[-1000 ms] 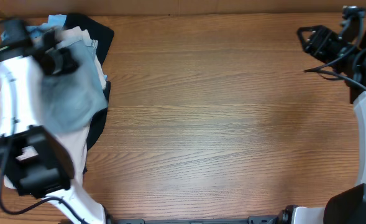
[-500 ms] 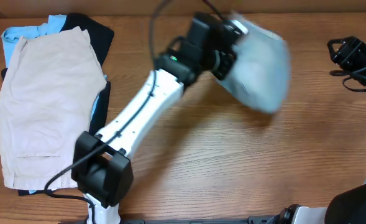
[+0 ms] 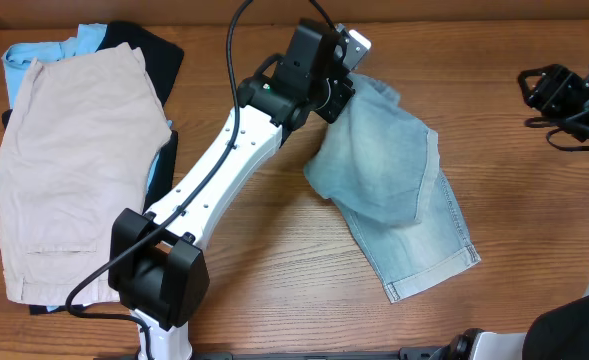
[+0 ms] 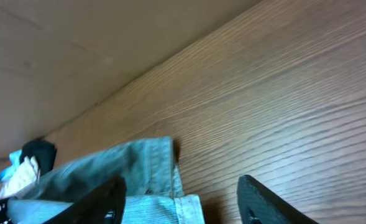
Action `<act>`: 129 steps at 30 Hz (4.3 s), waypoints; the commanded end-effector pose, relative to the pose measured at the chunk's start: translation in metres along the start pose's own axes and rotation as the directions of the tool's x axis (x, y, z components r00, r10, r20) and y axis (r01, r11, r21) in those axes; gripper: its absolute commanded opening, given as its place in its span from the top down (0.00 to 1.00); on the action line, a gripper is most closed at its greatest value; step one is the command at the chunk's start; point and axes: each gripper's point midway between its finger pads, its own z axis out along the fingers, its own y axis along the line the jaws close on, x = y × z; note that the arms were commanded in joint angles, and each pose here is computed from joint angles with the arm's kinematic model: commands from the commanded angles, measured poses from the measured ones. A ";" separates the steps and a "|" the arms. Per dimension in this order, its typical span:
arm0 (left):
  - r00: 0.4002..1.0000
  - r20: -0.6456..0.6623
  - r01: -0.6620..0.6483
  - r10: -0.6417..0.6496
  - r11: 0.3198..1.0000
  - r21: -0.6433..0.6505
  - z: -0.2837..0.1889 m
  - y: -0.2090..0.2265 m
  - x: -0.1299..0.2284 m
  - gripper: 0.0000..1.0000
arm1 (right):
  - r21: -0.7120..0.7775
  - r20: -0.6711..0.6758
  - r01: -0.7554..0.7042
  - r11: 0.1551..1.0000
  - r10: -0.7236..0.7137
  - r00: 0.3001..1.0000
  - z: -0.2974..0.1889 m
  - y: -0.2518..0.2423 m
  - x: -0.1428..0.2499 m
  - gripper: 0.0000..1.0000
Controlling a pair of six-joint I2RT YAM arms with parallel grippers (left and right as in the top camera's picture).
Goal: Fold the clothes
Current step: 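Grasp the denim shorts with the left gripper and drag them right onto the table, then reach the right gripper down to the crumpled denim shorts, then grasp the shorts with the right gripper and pull them open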
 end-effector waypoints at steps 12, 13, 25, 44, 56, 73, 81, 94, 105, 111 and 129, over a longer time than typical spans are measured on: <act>0.999 0.041 -0.006 0.009 0.997 -0.074 -0.078 0.038 -0.050 0.34 | 0.009 -0.121 0.090 0.996 -0.089 0.989 0.026 0.032 0.038 0.26; 1.000 0.028 0.004 -0.001 0.997 -0.081 -0.082 0.045 -0.047 0.30 | 0.026 -0.145 0.094 0.995 -0.089 0.985 0.033 0.030 0.046 0.25; 0.971 -0.127 0.176 -0.202 0.966 -0.191 -0.105 0.126 0.017 0.14 | 0.162 -0.388 0.018 0.987 0.047 0.920 0.137 -0.017 0.131 0.32; 0.942 -0.191 0.230 -0.275 0.947 -0.224 -0.115 0.148 0.046 0.14 | 0.084 -0.529 0.005 0.996 0.041 0.848 0.184 -0.004 0.191 0.66; 0.945 -0.115 0.267 -0.306 0.925 -0.272 -0.123 0.170 0.035 0.19 | -0.006 -0.436 0.094 0.996 -0.087 0.896 0.154 0.045 0.132 0.96; 0.932 -0.117 0.297 -0.342 0.910 -0.290 -0.126 0.181 0.043 0.10 | 0.023 -0.606 0.359 0.933 -0.272 0.747 0.136 0.086 0.214 0.29; 0.925 -0.123 0.302 -0.361 0.891 -0.339 -0.125 0.196 0.052 0.12 | 0.111 -0.555 0.327 0.938 -0.215 0.804 0.144 0.080 0.202 0.96; 0.844 0.040 0.507 -0.535 0.772 -0.384 -0.147 0.269 0.071 0.21 | -0.207 -0.519 0.533 0.821 -0.554 0.651 0.087 0.240 0.239 0.96; 0.832 -0.004 0.511 -0.554 0.770 -0.383 -0.146 0.262 0.081 0.18 | -0.514 -0.514 0.675 0.529 -0.820 0.251 0.032 0.292 0.385 0.23; 0.808 -0.080 0.516 -0.583 0.767 -0.381 -0.147 0.250 0.098 0.18 | -0.190 -0.502 0.707 0.682 -0.686 0.527 0.047 0.272 0.300 0.12; 0.973 -0.212 0.101 -0.087 0.993 0.059 -0.007 0.109 0.072 0.00 | 0.161 -0.450 0.294 0.942 -0.195 0.871 0.108 0.108 0.121 0.08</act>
